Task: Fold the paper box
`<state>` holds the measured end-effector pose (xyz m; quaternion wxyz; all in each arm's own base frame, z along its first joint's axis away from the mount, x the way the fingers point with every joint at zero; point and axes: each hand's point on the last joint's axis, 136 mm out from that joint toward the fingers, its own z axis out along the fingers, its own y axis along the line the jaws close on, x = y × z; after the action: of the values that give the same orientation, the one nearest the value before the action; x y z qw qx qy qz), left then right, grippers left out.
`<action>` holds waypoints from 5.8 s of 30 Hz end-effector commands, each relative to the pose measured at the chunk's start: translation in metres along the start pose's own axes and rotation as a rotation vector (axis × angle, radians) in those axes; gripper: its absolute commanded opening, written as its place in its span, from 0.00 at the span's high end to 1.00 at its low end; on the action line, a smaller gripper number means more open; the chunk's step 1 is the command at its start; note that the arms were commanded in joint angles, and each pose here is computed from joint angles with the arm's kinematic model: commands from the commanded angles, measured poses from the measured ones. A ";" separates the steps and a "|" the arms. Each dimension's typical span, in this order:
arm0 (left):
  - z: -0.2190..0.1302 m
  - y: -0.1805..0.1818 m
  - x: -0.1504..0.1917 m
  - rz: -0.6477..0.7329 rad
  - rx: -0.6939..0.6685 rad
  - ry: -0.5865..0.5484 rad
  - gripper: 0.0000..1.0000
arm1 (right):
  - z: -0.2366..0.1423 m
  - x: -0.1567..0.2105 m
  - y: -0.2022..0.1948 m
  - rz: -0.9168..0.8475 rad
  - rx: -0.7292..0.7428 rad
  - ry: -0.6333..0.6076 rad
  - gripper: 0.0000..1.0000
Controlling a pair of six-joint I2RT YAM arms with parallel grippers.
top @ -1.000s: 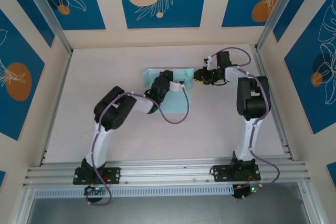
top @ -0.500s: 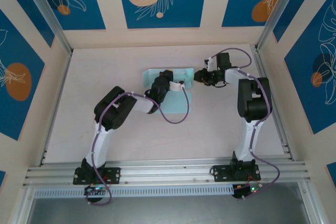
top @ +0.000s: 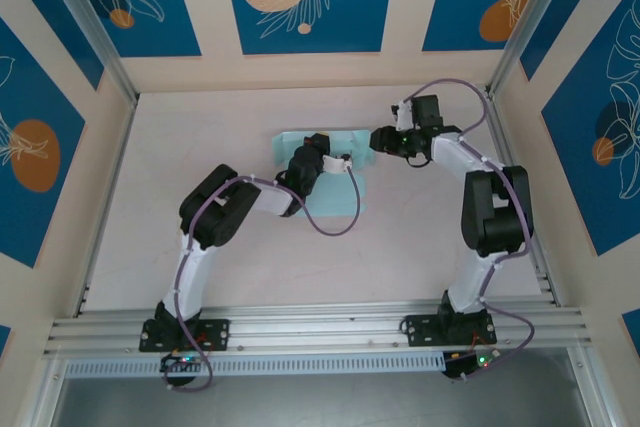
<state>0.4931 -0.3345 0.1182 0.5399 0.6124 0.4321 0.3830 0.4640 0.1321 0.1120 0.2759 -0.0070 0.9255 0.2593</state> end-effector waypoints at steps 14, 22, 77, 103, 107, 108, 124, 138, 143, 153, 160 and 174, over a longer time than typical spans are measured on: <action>0.001 -0.026 -0.007 0.077 0.067 -0.008 1.00 | 0.008 -0.005 0.038 -0.172 0.027 0.014 1.00; 0.008 -0.014 -0.017 0.065 0.013 0.015 1.00 | -0.006 0.008 0.053 -0.085 -0.013 0.000 1.00; 0.001 -0.037 -0.018 0.108 0.054 -0.021 1.00 | 0.010 -0.002 -0.017 0.136 -0.238 0.006 0.60; 0.003 -0.057 -0.005 0.069 0.172 -0.051 1.00 | 0.038 0.034 0.027 0.026 -0.326 0.097 0.53; 0.002 -0.059 -0.005 0.071 0.198 -0.058 1.00 | 0.038 0.042 0.031 0.036 -0.322 0.092 0.52; 0.001 -0.060 -0.004 0.071 0.206 -0.058 1.00 | 0.039 0.045 0.033 0.038 -0.322 0.093 0.51; -0.007 -0.054 -0.006 0.039 0.269 -0.097 1.00 | 0.058 0.041 0.038 0.020 -0.269 0.079 0.48; -0.006 -0.037 -0.013 -0.077 0.342 -0.107 1.00 | 0.074 0.037 0.040 -0.033 -0.167 0.044 0.60; -0.009 -0.032 -0.017 -0.135 0.401 -0.120 1.00 | 0.075 0.033 0.035 -0.034 -0.112 0.013 0.67; -0.012 -0.013 -0.019 -0.203 0.438 -0.122 0.66 | 0.075 0.028 0.029 -0.058 0.023 -0.038 0.88; -0.033 0.032 -0.024 -0.374 0.426 -0.151 0.21 | 0.068 0.028 0.026 -0.064 0.117 -0.064 0.95; -0.087 0.139 0.060 -1.235 0.271 0.183 0.00 | 0.035 0.027 0.029 -0.110 0.238 -0.113 1.00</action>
<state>0.4445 -0.2966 0.2743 0.5791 0.4140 0.7009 0.0447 0.4612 0.1809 0.0755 0.3277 -0.0133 0.9330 0.1479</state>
